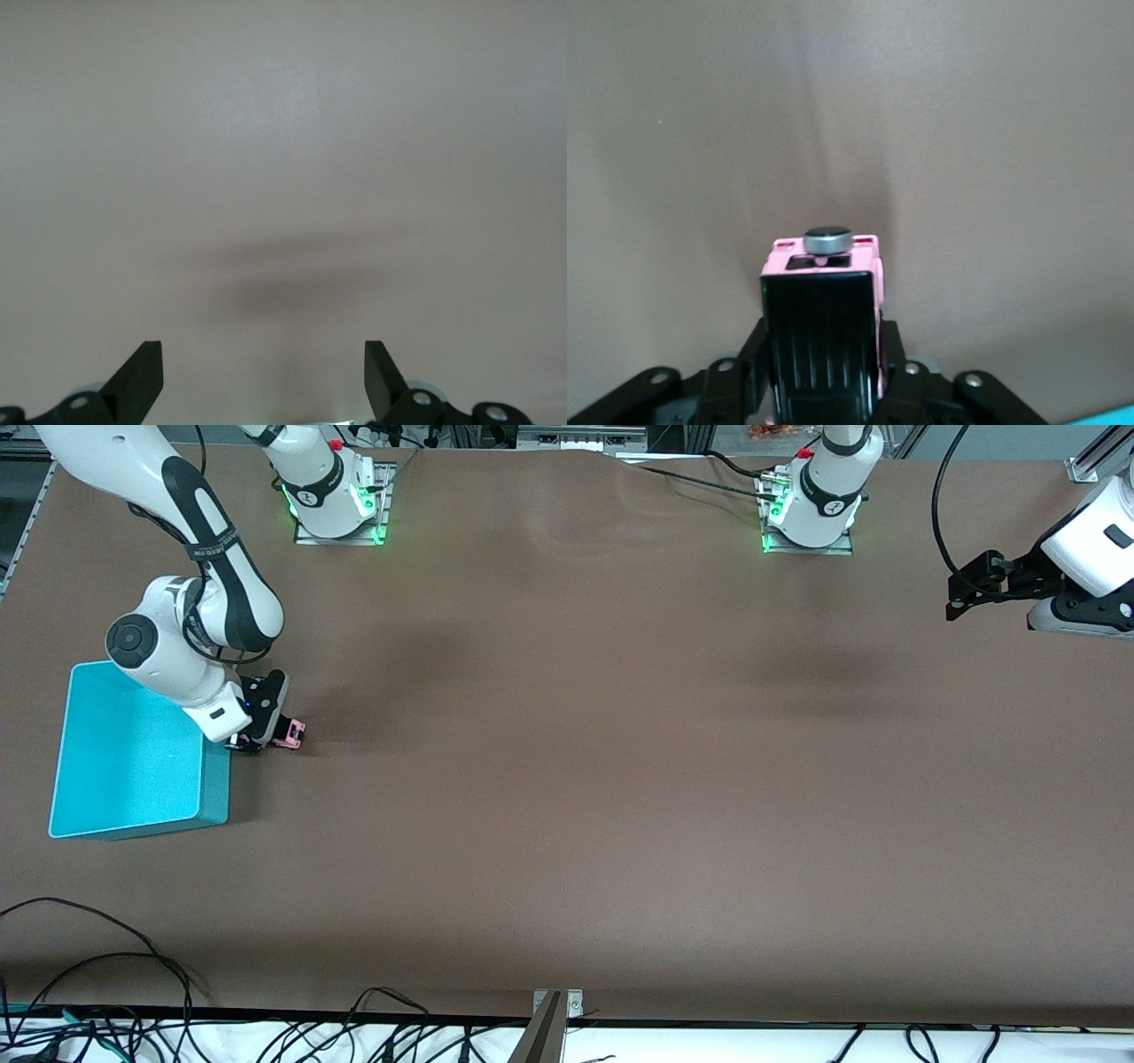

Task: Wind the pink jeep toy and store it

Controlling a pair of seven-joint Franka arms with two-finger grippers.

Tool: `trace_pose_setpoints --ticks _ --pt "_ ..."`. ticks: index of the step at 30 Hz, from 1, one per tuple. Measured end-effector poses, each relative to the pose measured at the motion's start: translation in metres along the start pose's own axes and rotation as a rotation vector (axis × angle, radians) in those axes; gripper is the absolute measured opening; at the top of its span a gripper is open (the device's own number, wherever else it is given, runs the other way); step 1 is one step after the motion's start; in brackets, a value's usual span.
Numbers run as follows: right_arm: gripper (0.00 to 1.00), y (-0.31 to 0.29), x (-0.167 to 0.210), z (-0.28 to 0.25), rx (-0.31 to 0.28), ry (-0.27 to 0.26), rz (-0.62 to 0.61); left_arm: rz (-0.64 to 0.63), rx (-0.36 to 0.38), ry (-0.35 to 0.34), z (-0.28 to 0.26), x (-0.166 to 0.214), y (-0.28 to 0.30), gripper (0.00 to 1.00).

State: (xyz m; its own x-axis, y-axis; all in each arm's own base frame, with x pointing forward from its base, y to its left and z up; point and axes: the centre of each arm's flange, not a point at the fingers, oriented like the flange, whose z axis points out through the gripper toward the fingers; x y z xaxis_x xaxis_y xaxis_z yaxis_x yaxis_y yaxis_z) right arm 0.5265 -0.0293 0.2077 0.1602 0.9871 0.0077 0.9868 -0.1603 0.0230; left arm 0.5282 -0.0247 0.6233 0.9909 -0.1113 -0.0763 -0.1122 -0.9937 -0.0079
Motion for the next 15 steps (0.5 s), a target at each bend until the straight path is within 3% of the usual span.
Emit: trace_pose_setpoints --ticks 9,15 --pt "0.51 0.011 0.018 -0.05 -0.068 0.018 -0.031 0.0 0.0 0.001 0.0 0.0 0.0 1.0" --pt "0.51 0.023 0.029 -0.107 -0.051 0.023 -0.052 0.0 0.0 0.001 0.0 0.0 0.0 1.0"
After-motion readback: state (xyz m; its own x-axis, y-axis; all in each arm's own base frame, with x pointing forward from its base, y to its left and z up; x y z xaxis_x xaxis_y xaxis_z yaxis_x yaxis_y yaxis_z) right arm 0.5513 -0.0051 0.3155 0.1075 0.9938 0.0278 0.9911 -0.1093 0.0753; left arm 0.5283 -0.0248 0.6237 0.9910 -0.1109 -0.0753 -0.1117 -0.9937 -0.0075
